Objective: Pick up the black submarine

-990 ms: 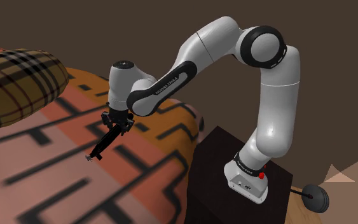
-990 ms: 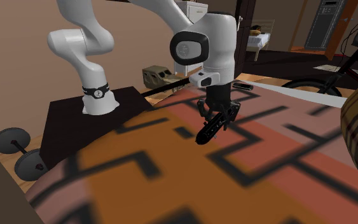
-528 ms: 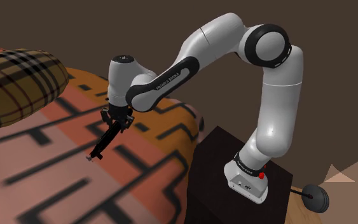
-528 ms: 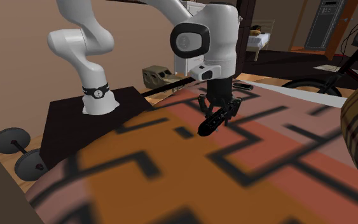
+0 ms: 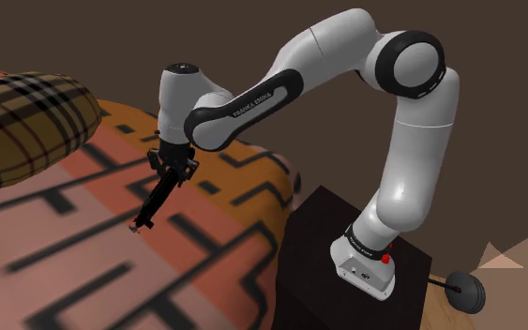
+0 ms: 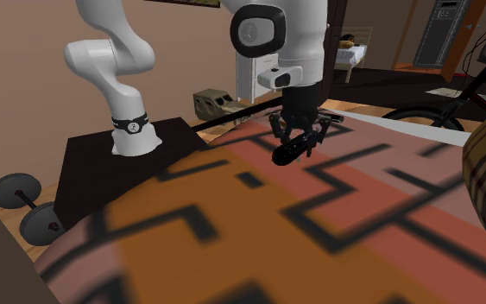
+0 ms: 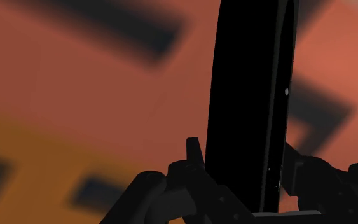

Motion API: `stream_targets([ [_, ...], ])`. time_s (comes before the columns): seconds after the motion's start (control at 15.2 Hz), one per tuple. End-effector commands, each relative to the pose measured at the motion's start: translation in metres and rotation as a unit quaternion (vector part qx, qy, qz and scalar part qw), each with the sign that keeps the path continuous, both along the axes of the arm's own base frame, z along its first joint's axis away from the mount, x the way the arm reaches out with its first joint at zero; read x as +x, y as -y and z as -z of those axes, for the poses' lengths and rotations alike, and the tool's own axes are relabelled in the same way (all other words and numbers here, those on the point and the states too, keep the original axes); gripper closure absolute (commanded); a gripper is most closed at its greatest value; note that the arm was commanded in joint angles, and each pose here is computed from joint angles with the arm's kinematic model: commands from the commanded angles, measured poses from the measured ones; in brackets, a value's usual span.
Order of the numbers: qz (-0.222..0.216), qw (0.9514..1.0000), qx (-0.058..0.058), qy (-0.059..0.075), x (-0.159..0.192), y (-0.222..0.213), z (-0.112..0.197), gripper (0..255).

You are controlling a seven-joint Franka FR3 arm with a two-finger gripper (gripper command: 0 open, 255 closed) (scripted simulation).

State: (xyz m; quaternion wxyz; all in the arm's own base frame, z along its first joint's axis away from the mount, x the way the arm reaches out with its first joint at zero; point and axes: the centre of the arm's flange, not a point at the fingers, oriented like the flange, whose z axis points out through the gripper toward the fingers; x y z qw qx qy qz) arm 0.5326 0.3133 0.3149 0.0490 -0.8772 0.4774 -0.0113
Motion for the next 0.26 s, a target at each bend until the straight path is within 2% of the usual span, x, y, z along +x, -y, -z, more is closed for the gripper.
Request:
stream_targets([
  [0.0,0.0,1.0,0.0,0.0,0.0003,-0.0002,-0.0114,255],
  [0.2,0.0,1.0,0.0,0.0,0.0003,-0.0002,-0.0175,255],
])
